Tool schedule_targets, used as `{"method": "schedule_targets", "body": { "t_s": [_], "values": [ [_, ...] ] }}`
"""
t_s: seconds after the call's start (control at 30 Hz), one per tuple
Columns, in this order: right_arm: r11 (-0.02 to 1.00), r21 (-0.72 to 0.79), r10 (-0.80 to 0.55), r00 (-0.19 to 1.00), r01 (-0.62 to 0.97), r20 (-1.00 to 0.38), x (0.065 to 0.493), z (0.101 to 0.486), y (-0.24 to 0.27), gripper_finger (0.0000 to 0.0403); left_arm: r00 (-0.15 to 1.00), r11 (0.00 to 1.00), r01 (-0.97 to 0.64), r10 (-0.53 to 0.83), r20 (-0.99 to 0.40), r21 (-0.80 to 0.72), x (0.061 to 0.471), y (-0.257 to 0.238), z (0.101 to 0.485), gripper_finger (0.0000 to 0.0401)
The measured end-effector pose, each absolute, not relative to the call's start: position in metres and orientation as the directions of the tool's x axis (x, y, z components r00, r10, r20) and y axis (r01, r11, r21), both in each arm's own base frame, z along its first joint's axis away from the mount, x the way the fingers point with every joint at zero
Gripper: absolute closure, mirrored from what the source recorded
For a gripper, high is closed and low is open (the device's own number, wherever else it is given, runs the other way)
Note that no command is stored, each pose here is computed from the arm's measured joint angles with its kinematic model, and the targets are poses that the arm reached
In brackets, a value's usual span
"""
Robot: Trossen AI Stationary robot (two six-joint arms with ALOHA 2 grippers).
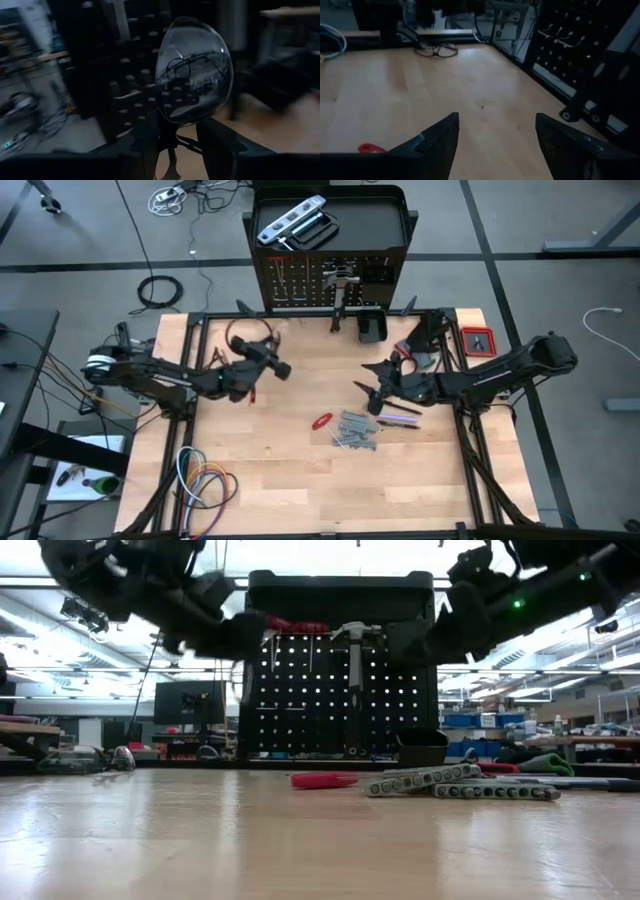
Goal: Hang tools onto peg board
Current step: Hang the top glasses onto the peg board
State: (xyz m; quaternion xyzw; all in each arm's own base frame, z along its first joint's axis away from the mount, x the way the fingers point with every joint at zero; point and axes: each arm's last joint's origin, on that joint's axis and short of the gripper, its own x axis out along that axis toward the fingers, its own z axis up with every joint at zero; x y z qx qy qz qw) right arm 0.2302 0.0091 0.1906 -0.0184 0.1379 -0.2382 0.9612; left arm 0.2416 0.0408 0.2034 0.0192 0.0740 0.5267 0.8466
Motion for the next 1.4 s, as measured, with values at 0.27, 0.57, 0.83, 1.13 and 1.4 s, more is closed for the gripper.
{"method": "schedule_targets", "body": {
  "t_s": [0.27,0.57,0.83,1.13,1.4],
  "values": [
    [0.873,-0.159,-0.488,0.833,0.461,-0.261,0.23,0.188,0.002,0.0137,0.265,0.268,-0.963,0.961,-0.074,0.036,0.224,0.088,0.193,0.0271],
    [0.878,-0.181,-0.478,0.837,0.443,-0.266,0.231,0.187,-0.001,0.0139,0.21,0.212,-0.977,0.975,-0.069,0.016,0.22,0.115,0.194,0.0271],
    [0.886,-0.165,-0.462,0.854,0.434,-0.238,0.233,0.19,0.0,0.0144,0.206,0.213,-0.974,0.974,-0.094,0.081,0.237,0.135,0.19,0.0271],
    [0.891,-0.162,-0.452,0.858,0.424,-0.243,0.233,0.19,0.0,0.0144,0.138,0.159,-0.978,0.979,-0.15,0.133,0.246,0.157,0.164,0.027],
    [0.891,-0.158,-0.452,0.86,0.426,-0.234,0.233,0.191,0.0,0.0148,0.143,0.166,-0.977,0.976,-0.165,0.136,0.253,0.179,0.159,0.027]
  ]
}}
